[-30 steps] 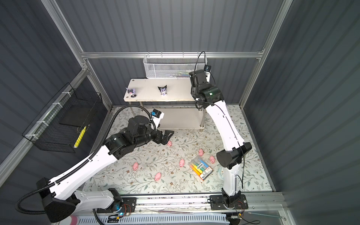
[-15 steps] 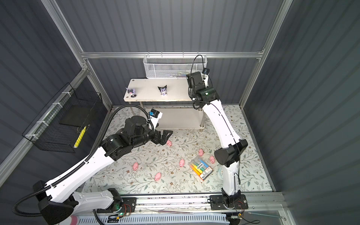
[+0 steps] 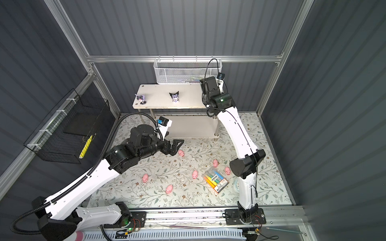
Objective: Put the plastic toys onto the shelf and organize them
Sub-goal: 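Move the held black figurine over the shelf's far corner with the right gripper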
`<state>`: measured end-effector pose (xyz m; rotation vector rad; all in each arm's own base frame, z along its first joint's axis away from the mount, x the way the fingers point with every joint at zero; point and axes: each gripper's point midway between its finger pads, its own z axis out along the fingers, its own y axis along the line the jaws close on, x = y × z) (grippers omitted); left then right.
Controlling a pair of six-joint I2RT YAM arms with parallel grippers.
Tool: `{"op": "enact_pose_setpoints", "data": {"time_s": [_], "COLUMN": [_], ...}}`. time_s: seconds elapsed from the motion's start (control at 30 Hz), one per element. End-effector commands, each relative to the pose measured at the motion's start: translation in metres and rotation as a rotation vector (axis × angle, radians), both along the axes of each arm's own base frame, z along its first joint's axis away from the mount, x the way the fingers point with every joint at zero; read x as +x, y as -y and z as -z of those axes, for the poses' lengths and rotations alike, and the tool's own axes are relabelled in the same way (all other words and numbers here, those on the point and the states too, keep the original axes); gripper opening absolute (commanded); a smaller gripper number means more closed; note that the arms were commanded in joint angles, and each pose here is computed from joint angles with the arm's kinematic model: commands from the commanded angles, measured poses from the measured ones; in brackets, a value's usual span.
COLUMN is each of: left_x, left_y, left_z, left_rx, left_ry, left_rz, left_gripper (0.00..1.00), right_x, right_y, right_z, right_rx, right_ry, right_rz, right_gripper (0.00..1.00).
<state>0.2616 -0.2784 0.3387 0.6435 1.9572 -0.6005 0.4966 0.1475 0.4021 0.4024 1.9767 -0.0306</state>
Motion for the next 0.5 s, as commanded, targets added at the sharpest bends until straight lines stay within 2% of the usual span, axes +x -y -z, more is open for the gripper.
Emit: {"op": "enact_pose_setpoints", "data": {"time_s": [0.0,0.47], "left_x": [-0.0044,-0.0042], "left_y": [-0.0049,-0.0045], "left_z": [0.0029,0.0036], "left_rx": [0.022,0.022], "left_ry": [0.005,0.002], "left_rz": [-0.001,0.002], "left_gripper": [1.0,1.0], "right_x": [0.0019,0.0027], "right_y": [-0.0019,-0.0003], "right_z": [-0.0002,0.0016], "right_rx": [0.0,-0.03], "right_ry": [0.002,-0.006], "right_rz": [0.0,0.003], "right_gripper": [0.31,0.33]}}
